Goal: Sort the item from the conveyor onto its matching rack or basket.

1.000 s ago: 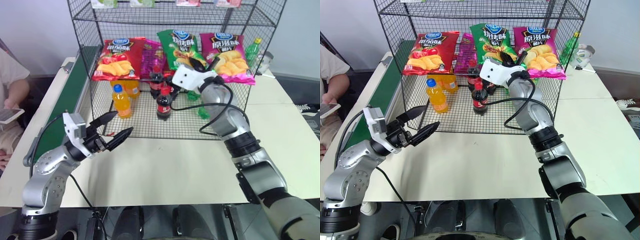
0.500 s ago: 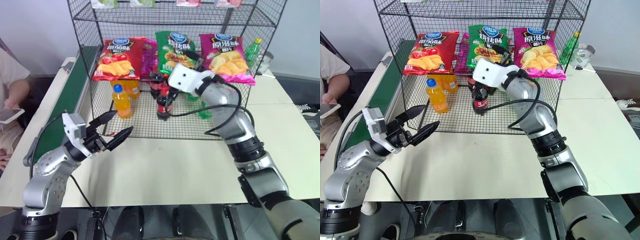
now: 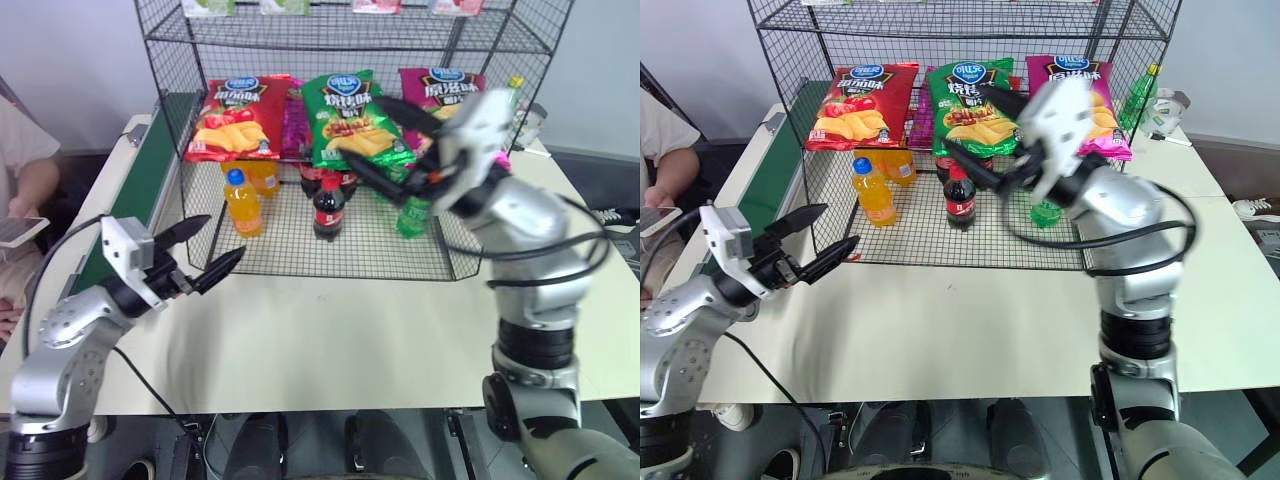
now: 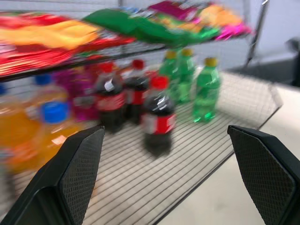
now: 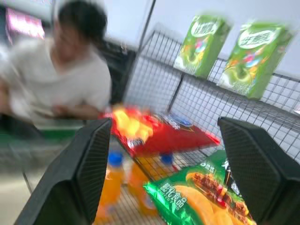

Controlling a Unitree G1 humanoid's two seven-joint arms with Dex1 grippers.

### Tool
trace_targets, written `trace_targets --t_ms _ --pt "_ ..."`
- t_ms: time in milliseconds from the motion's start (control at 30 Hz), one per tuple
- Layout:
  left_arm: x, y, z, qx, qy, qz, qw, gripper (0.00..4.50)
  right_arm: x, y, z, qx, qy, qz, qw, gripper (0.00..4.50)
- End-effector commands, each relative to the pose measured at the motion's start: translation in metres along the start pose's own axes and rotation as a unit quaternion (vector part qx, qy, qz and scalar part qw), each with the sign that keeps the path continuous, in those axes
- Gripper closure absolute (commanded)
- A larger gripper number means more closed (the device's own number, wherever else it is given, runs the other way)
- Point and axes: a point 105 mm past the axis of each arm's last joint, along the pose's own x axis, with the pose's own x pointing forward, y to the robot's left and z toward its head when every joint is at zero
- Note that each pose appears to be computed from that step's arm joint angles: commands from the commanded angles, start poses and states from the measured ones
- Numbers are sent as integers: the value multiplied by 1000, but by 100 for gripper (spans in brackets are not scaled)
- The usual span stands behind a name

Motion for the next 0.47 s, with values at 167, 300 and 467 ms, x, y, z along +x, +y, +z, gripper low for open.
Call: trace_targets --t_ms 167,300,467 --pt "-21 16 7 12 18 18 1000 0 -81 30 -48 65 140 96 983 75" --pt "-35 32 1 26 53 51 997 0 -120 13 -65 46 197 64 977 75" --pt "-44 50 1 39 58 71 995 0 -150 10 -81 51 225 43 972 75"
